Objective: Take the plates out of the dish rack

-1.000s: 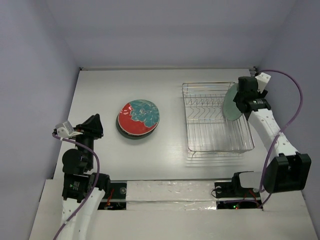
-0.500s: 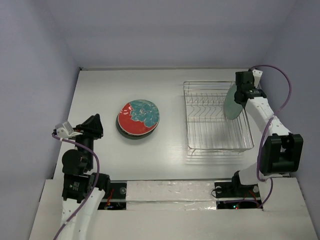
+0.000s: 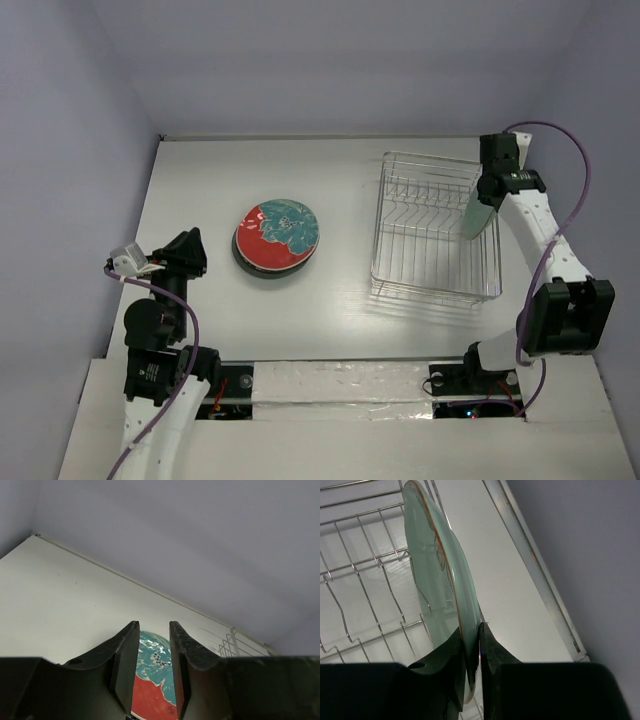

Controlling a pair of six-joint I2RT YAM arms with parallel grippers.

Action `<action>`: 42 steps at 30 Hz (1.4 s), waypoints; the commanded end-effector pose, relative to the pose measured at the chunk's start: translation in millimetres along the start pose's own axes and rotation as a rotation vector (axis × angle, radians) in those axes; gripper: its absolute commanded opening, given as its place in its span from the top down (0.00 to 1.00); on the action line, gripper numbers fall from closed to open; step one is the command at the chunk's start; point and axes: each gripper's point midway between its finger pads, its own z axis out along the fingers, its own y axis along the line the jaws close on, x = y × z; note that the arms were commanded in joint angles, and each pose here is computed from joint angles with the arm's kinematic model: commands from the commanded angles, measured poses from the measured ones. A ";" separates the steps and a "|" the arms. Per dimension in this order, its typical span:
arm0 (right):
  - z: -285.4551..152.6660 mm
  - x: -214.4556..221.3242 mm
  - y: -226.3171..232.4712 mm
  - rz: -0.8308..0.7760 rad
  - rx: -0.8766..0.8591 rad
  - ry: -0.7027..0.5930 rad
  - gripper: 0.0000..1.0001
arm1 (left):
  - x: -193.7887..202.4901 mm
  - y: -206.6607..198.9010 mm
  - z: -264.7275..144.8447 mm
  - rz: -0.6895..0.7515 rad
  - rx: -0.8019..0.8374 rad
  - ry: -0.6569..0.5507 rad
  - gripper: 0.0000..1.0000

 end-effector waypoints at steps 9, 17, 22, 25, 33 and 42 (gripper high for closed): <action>-135.5 -130.4 -40.7 0.290 -0.171 -0.426 1.00 | -16.0 -11.2 1.7 -0.013 0.036 -0.049 0.63; -215.9 -121.9 63.0 0.413 -0.711 -0.438 1.00 | -14.6 -10.6 2.1 -0.014 0.034 -0.045 0.57; -280.1 -90.8 154.3 0.507 -1.127 -0.349 1.00 | -11.8 -9.8 4.7 -0.011 0.028 -0.035 0.52; -305.8 -66.1 203.8 0.521 -1.292 -0.261 1.00 | -11.4 -9.7 5.2 -0.010 0.027 -0.033 0.50; -330.6 -14.4 311.7 0.530 -1.465 -0.067 1.00 | -9.4 -9.0 6.6 -0.010 0.024 -0.027 0.42; -296.9 31.8 377.2 0.540 -1.431 0.086 1.00 | -8.3 -8.5 6.8 -0.008 0.021 -0.022 0.42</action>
